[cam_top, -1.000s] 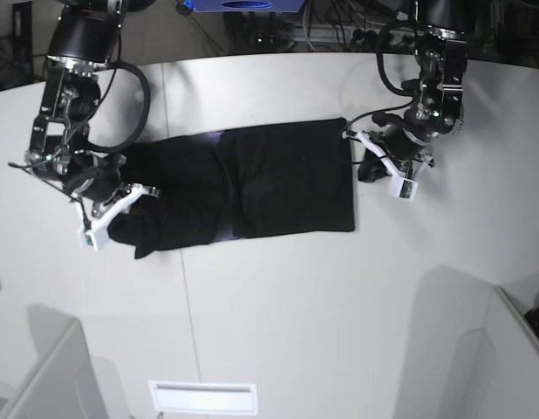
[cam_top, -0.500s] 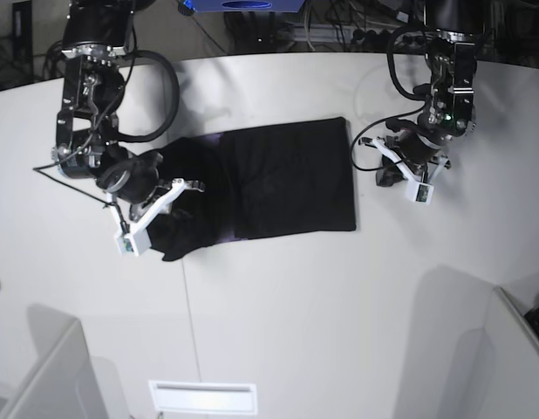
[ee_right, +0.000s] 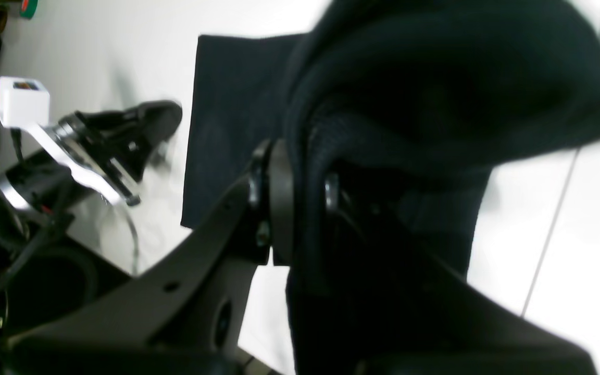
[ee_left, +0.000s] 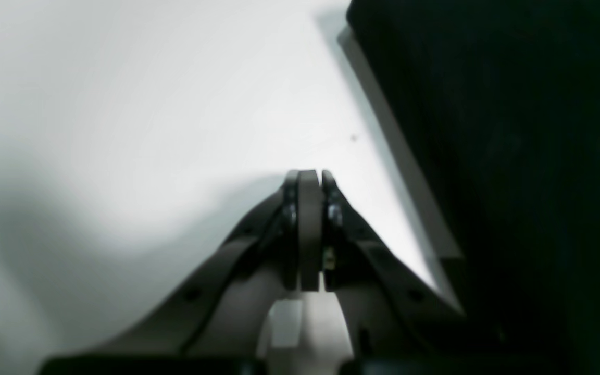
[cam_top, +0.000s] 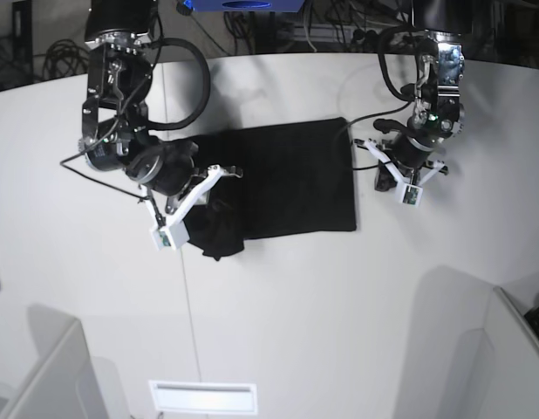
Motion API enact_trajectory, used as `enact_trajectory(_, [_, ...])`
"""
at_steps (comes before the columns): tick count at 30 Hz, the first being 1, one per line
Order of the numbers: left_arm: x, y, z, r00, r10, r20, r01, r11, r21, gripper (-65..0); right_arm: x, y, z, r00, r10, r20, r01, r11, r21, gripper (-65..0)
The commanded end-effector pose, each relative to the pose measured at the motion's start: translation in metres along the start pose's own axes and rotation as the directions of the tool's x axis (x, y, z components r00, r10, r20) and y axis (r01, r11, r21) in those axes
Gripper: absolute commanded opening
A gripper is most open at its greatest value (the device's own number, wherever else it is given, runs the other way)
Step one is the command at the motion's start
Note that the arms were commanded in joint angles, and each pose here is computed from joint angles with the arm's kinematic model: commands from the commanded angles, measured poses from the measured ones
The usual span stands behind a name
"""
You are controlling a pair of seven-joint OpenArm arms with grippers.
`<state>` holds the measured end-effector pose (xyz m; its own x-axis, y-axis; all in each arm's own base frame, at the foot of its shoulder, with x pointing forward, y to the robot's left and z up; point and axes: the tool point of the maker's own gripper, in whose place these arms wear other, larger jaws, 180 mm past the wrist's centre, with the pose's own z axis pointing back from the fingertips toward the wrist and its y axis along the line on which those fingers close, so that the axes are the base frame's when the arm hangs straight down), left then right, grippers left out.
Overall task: Fold the T-shirt properly
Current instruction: 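Fold the end held by the right gripper over toward the left gripper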
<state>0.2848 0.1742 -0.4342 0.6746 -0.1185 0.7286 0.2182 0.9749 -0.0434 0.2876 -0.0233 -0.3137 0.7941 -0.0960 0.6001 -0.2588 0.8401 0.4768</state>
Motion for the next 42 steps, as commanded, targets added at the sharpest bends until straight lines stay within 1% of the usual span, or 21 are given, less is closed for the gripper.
enact_trajectory(1, [-0.013, 0.003, 0.002, 0.998, -0.018, -0.060, 0.018, 1.000, 0.010, -65.0, 0.012, 0.014, 0.001, 0.999, 0.019, 0.041, -0.021, 0.999, 0.041, -65.0])
enact_trajectory(4, [-0.012, 0.002, 0.002, 0.998, -0.018, -0.057, 0.018, 1.000, 0.009, -65.0, 0.011, 0.029, -0.003, 0.997, 0.045, 0.055, -0.050, 0.996, 0.075, -65.0])
enact_trajectory(10, [-0.010, 0.002, 0.003, 0.998, -0.021, -0.053, 0.021, 1.000, 0.009, -65.0, 0.007, 0.049, -0.012, 0.995, 0.065, 0.076, -0.074, 0.990, 0.122, -65.0])
enact_trajectory(14, [-0.013, 0.002, 0.003, 0.998, -0.020, -0.058, 0.021, 1.000, 0.008, -65.0, 0.006, 0.042, -0.022, 0.998, 0.020, 0.060, -0.026, 0.995, 0.100, -65.0])
enact_trajectory(16, [-0.013, 0.001, 0.003, 0.998, -0.019, -0.057, 0.020, 1.000, 0.007, -65.0, 0.005, 0.040, -0.025, 0.999, 0.013, 0.050, -0.018, 0.995, 0.096, -65.0])
enact_trajectory(20, [-0.014, 0.000, 0.003, 0.998, -0.018, -0.058, 0.018, 1.000, 0.006, -65.0, 0.007, 0.057, -0.030, 0.998, 0.030, 0.048, -0.036, 0.991, 0.132, -65.0])
enact_trajectory(23, [-0.014, 0.000, 0.003, 0.998, -0.018, -0.059, 0.019, 1.000, 0.005, -65.0, 0.007, 0.065, -0.041, 0.998, 0.047, 0.047, -0.053, 0.988, 0.147, -65.0])
enact_trajectory(25, [-0.014, 0.000, 0.003, 0.998, -0.018, -0.059, 0.019, 1.000, 0.005, -65.0, 0.006, 0.066, -0.051, 0.998, 0.035, 0.042, -0.041, 0.989, 0.141, -65.0])
enact_trajectory(28, [-0.014, 0.000, 0.004, 0.998, -0.019, -0.061, 0.020, 1.000, 0.005, -65.0, -0.005, 0.077, -0.064, 0.999, 0.030, 0.012, -0.031, 0.989, 0.141, -65.0])
enact_trajectory(33, [-0.014, 0.000, 0.004, 0.998, -0.020, -0.061, 0.020, 1.000, 0.004, -65.0, -0.017, 0.093, -0.068, 0.998, 0.057, -0.010, -0.054, 0.984, 0.167, -65.0])
enact_trajectory(39, [-0.014, 0.002, 0.004, 0.998, -0.024, -0.062, 0.024, 1.000, 0.006, -65.0, -0.018, 0.090, -0.070, 0.998, 0.053, -0.018, -0.050, 0.986, 0.160, -65.0])
enact_trajectory(42, [-0.014, 0.002, 0.004, 0.998, -0.024, -0.062, 0.024, 1.000, 0.006, -65.0, -0.026, 0.084, -0.077, 0.998, 0.049, -0.048, -0.042, 0.988, 0.146, -65.0])
